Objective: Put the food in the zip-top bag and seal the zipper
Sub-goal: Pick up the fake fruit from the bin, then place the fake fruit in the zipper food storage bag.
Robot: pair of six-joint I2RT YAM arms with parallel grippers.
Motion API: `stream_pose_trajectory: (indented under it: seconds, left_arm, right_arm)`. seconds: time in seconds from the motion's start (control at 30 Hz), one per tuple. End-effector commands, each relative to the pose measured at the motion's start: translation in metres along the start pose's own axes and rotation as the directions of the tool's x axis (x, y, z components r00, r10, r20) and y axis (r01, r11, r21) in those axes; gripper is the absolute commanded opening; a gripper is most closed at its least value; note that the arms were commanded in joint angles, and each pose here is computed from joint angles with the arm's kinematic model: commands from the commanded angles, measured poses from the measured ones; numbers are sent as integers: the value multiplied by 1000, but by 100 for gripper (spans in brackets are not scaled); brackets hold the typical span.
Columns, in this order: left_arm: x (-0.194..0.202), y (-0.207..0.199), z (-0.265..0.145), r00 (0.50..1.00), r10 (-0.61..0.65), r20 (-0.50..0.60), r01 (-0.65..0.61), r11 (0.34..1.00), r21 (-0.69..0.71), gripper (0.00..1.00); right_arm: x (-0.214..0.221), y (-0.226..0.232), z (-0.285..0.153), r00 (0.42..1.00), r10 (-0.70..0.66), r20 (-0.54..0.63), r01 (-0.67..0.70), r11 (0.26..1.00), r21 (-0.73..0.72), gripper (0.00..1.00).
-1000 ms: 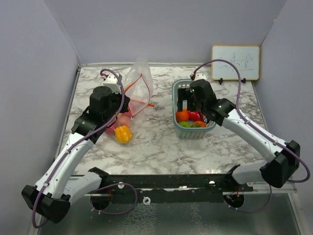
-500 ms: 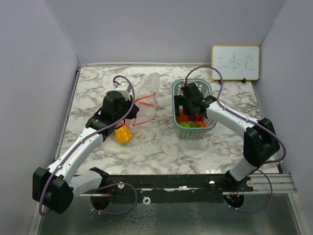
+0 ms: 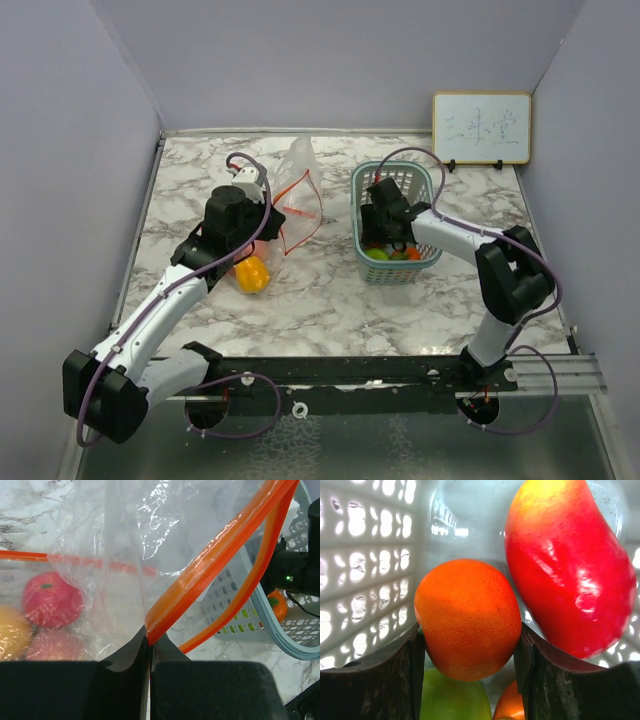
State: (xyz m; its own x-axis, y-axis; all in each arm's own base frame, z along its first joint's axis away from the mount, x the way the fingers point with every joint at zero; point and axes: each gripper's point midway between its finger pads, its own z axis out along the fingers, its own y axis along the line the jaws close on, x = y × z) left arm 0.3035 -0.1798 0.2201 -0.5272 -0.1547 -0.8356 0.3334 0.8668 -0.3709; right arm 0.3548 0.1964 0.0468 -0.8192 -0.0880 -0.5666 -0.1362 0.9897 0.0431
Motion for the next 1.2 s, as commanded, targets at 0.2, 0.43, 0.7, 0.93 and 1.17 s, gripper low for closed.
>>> stream_pose_trajectory:
  seconds: [0.2, 0.43, 0.7, 0.93, 1.17]
  left_arm:
    - [-4, -4, -1, 1000, -17, 25, 17, 1000, 22, 0]
    - [-3, -9, 11, 999, -32, 8, 32, 998, 48, 0]
    - [-15, -28, 20, 998, -55, -1, 55, 990, 129, 0]
    - [-21, -40, 16, 998, -61, -14, 63, 981, 183, 0]
    - [-33, -68, -22, 998, -66, -23, 69, 954, 291, 0]
  right_arm:
    - [-68, 4, -85, 960, 22, 280, 6, 995, -98, 36]
    - [-91, 75, -200, 868, -12, 496, 306, 800, -516, 32]
    - [-60, 158, -298, 805, 21, 593, 557, 316, -768, 31]
    - [-64, 193, -272, 835, 58, 547, 507, 304, -806, 31]
    - [-109, 169, -208, 802, 139, 580, 376, 637, -673, 31]
